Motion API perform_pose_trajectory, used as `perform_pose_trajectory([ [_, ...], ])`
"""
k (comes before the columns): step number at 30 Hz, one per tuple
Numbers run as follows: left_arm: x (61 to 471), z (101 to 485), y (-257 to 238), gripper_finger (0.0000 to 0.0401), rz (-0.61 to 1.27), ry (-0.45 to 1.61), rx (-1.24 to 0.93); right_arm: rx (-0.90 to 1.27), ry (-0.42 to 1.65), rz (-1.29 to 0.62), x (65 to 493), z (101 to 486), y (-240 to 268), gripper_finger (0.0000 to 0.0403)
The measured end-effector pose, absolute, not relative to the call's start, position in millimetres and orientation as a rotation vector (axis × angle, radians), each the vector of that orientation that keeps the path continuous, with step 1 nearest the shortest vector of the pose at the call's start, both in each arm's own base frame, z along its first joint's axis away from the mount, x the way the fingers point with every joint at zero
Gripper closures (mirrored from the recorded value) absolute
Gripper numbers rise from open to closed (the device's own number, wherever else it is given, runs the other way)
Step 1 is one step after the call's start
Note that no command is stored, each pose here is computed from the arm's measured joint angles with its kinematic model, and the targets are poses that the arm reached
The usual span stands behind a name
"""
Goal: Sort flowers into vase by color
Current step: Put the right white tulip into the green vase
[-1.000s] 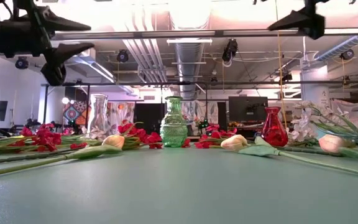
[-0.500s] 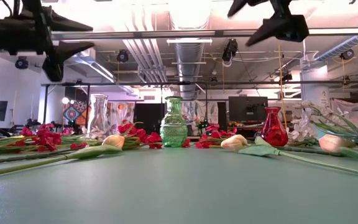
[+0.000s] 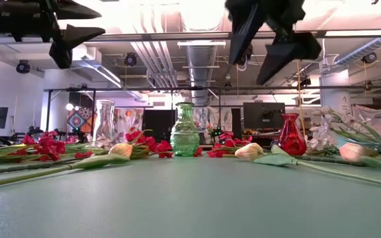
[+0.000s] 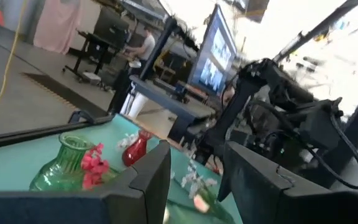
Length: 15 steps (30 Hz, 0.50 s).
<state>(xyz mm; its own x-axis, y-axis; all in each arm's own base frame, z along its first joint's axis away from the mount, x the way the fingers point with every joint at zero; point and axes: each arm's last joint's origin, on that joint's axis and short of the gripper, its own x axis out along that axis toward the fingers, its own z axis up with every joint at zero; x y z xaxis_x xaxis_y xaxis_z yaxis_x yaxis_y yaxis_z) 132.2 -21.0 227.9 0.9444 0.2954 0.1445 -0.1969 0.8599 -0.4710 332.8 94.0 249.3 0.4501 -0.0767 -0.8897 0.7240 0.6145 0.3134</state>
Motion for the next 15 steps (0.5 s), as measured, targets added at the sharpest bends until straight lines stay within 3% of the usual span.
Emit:
perform_pose_trajectory([
  [15, 131.5, 276.9, -21.8, 0.0262, 0.278, 0.089, -0.312, 0.787, 1.141, -0.772, 349.2, 191.0, 90.1, 0.0115],
])
